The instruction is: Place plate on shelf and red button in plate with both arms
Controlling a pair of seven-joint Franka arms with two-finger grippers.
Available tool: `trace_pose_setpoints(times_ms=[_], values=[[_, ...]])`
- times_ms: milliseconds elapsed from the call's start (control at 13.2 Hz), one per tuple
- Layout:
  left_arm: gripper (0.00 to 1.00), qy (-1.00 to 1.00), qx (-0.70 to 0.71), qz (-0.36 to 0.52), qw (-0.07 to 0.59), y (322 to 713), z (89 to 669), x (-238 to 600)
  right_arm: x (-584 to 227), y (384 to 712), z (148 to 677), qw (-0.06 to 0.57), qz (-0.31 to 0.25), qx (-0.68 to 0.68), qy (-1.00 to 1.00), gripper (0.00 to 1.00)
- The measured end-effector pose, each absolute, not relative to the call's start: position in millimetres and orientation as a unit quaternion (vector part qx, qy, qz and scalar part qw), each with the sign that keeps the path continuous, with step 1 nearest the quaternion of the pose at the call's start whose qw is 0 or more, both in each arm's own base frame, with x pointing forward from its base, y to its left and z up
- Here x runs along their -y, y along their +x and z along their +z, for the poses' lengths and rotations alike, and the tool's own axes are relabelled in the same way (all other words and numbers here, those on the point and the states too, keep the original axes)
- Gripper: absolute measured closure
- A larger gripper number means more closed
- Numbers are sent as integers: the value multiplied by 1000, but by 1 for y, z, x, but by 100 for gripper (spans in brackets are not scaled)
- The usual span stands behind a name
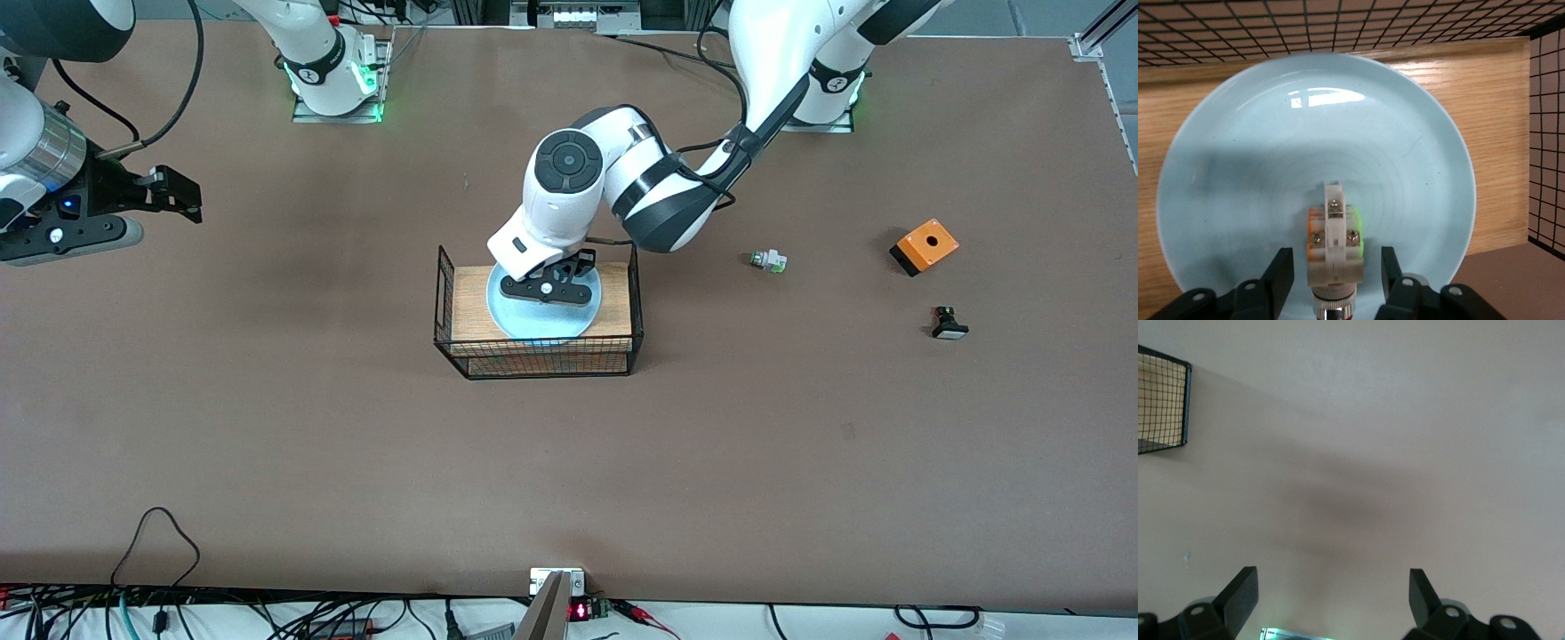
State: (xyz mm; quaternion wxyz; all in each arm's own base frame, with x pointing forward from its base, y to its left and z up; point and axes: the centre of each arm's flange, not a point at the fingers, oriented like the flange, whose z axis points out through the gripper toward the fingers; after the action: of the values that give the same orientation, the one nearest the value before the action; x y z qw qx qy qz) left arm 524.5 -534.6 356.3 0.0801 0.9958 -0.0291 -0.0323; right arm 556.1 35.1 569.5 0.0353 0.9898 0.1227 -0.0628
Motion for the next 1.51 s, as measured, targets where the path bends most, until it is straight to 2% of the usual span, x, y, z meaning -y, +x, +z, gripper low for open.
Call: trace_pose_setpoints(times_ms=[227,453,756,1133,1511], values=[[1,996,24,-21,86,533,379,531,-35,554,568,35,-73,-122,989,0],[0,997,7,3,81,548,442,499,-35,554,567,35,-74,-122,989,0],[0,996,-59,32,64,586,527,402,-36,554,568,35,-74,-123,989,0],[0,996,-92,10,18,607,565,300,-37,554,568,35,-73,-124,989,0],[0,996,-87,-12,-5,634,576,184,-38,554,568,35,-73,-124,989,0]])
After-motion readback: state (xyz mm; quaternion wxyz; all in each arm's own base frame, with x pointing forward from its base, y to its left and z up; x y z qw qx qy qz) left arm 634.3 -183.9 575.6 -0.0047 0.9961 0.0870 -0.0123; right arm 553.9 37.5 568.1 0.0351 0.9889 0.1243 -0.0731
